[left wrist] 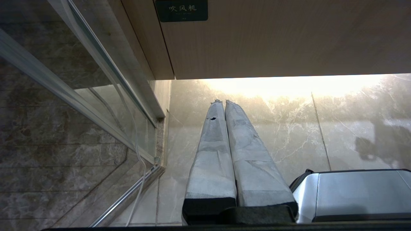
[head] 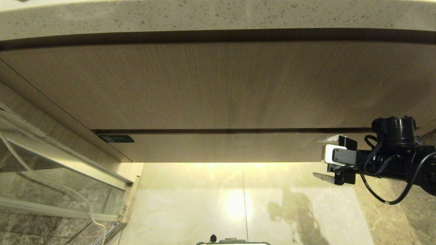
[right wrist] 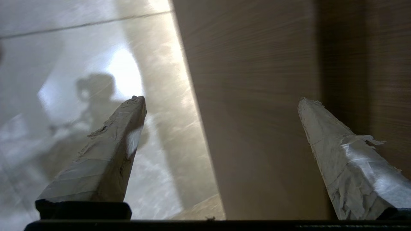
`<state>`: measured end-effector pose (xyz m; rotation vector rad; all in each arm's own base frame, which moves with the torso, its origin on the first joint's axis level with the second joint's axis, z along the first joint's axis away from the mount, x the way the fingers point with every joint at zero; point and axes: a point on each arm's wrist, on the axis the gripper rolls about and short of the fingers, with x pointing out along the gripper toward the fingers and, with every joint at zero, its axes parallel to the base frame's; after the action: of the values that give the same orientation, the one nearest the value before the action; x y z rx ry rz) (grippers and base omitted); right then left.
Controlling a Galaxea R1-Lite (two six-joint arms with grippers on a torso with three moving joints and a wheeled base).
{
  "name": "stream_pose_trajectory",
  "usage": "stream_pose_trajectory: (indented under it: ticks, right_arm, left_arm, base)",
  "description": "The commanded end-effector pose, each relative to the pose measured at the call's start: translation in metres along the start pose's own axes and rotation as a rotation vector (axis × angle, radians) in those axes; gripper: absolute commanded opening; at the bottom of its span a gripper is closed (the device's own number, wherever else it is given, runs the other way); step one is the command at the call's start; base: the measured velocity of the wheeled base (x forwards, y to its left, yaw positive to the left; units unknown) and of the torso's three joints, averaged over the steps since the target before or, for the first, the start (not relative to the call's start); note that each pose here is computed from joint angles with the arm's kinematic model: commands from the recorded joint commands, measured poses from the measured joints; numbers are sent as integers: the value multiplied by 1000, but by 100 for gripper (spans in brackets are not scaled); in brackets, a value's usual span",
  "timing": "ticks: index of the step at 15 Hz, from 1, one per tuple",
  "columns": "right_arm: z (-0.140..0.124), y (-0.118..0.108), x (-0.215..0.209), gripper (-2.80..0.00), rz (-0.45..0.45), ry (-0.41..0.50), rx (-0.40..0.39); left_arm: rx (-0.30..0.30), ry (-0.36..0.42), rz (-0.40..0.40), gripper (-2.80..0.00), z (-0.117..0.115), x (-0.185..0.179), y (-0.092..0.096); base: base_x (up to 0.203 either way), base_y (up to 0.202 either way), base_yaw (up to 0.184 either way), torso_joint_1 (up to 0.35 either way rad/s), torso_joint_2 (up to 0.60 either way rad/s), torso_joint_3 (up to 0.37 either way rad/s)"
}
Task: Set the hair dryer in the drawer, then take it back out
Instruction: Pull open the drawer
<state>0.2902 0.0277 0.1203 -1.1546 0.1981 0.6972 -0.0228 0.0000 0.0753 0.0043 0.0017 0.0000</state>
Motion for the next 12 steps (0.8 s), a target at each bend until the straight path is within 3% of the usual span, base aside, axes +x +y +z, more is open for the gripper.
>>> stream_pose_trajectory:
  ticks: [1,5,12]
  right_arm:
    - [0,-2,3,0,-48,-17,-5]
    - [0,0,1,0,-100,-36,-12]
    - [-4,3,12,0,-94,-37,-11]
  left_arm:
    - [0,-2,0,-280,0,0,0]
    - [0,-2,0,-280,0,0,0]
    - [0,-2,0,-280,0,0,0]
  base:
    - [0,0,0,0,0,0]
    - [0,0,0,0,0,0]
    - [0,0,0,0,0,0]
